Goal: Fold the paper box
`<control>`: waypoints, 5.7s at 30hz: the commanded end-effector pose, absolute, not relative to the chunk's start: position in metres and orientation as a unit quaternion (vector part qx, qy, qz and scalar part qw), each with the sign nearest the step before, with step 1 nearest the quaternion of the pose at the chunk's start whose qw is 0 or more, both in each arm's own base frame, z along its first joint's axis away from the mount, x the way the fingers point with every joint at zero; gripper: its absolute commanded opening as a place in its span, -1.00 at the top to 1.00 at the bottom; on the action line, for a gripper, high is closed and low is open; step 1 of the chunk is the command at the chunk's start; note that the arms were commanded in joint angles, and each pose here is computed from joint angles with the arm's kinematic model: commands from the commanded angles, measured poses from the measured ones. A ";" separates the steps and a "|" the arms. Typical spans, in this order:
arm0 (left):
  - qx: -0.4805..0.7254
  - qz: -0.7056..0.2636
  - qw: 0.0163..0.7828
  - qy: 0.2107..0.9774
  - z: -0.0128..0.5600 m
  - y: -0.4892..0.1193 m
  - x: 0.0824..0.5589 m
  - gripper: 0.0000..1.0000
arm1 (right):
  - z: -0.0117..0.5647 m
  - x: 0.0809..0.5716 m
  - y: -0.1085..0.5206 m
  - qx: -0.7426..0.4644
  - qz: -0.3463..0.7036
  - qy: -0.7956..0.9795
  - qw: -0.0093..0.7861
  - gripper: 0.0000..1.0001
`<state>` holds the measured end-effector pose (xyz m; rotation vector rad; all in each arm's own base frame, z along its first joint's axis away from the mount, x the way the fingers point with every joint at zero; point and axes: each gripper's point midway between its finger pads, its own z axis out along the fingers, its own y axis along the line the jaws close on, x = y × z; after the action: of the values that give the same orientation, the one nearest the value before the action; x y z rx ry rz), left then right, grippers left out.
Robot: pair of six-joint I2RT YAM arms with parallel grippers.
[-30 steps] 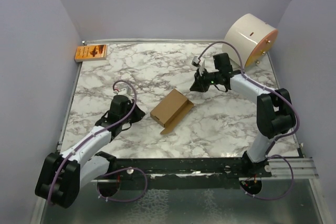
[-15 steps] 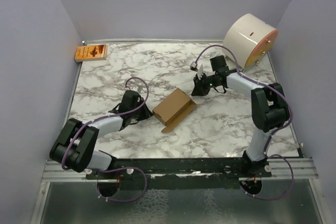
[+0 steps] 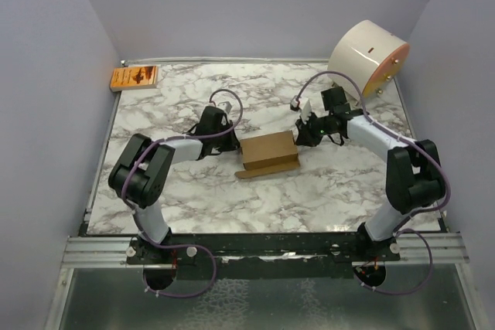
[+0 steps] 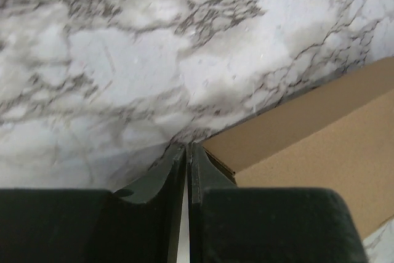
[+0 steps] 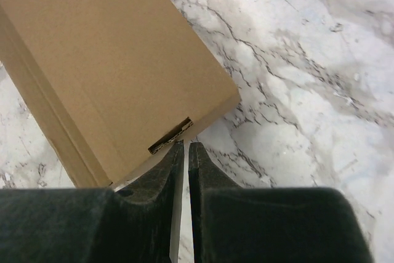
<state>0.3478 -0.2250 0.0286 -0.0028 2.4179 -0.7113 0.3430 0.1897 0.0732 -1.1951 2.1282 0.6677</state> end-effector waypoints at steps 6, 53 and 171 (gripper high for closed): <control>0.089 -0.300 0.318 0.895 0.042 -0.268 0.384 0.72 | 0.102 0.347 0.137 -0.426 0.199 0.812 0.347 0.70; -0.230 -0.407 0.345 0.814 0.068 -0.232 0.259 -0.26 | 0.086 0.374 0.259 -0.374 0.498 0.743 0.244 -0.68; 0.046 -0.266 0.475 0.837 0.057 -0.237 0.274 1.00 | 0.043 0.320 0.241 -0.264 0.489 0.808 0.196 0.08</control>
<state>0.2661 -0.2405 0.0480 0.0719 2.0938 -0.7333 0.3127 0.2422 0.0529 -0.7581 2.2422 1.4280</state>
